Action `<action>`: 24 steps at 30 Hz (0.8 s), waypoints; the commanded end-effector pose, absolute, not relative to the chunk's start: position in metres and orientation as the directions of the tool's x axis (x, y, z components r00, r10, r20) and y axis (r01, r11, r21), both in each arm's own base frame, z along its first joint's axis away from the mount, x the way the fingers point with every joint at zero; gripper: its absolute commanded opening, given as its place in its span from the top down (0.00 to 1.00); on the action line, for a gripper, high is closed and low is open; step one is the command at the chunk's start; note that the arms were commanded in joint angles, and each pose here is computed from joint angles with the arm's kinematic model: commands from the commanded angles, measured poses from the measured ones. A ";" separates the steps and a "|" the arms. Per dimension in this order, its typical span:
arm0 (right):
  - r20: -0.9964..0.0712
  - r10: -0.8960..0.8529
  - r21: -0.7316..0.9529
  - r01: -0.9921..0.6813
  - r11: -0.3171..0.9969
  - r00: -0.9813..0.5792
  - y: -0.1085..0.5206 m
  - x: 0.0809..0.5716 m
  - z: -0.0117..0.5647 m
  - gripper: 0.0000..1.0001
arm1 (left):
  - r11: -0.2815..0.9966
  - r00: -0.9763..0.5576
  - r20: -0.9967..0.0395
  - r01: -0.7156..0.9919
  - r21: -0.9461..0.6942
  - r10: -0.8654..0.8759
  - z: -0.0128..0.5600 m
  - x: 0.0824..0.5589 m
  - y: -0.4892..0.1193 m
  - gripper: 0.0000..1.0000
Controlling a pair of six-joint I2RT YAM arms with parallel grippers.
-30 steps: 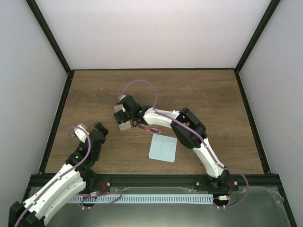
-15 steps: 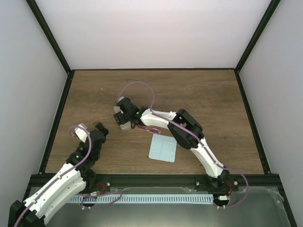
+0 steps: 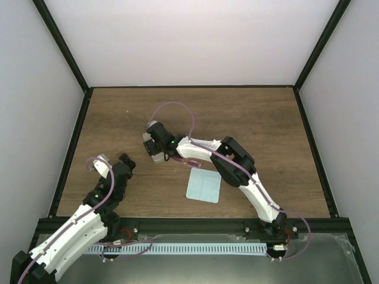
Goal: Organize the sunglasses
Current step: Pick up the sunglasses case from the center of the board.
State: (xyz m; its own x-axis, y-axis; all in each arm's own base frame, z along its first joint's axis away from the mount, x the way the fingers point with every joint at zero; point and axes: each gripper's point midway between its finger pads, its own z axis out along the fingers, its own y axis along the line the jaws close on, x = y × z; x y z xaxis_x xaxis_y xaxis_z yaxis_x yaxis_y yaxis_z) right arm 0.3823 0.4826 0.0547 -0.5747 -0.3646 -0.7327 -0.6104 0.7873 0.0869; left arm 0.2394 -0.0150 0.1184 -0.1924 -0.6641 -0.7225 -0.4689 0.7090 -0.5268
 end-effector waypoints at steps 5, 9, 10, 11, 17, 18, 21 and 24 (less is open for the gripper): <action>-0.752 -0.295 0.165 -0.601 0.782 -0.590 0.469 0.378 0.085 0.38 | 0.708 -0.178 -0.727 -0.463 -0.532 -0.663 0.122 0.240 -0.014 0.00; -0.753 -0.247 0.238 -0.603 0.762 -0.610 0.458 0.379 0.094 0.39 | 0.712 -0.185 -0.725 -0.452 -0.537 -0.663 0.121 0.242 -0.016 0.00; -0.750 -0.238 0.253 -0.599 0.760 -0.618 0.452 0.378 0.093 0.39 | 0.714 -0.187 -0.725 -0.447 -0.538 -0.663 0.121 0.242 -0.017 0.00; -0.752 -0.220 0.273 -0.597 0.754 -0.622 0.447 0.378 0.097 0.39 | 0.717 -0.191 -0.725 -0.442 -0.539 -0.662 0.120 0.243 -0.018 0.00; -0.776 -0.091 0.418 -0.616 0.667 -0.625 0.410 0.372 0.132 0.37 | 0.758 -0.243 -0.726 -0.334 -0.560 -0.643 0.125 0.253 -0.040 0.00; -0.782 -0.067 0.435 -0.621 0.652 -0.619 0.403 0.372 0.140 0.37 | 0.765 -0.253 -0.726 -0.312 -0.564 -0.639 0.127 0.254 -0.044 0.00; -0.789 -0.020 0.477 -0.633 0.610 -0.614 0.383 0.371 0.156 0.37 | 0.761 -0.255 -0.719 -0.273 -0.588 -0.647 0.132 0.257 -0.051 0.00; -0.784 0.018 0.519 -0.639 0.568 -0.620 0.367 0.370 0.167 0.37 | 0.766 -0.257 -0.722 -0.195 -0.613 -0.643 0.141 0.261 -0.062 0.00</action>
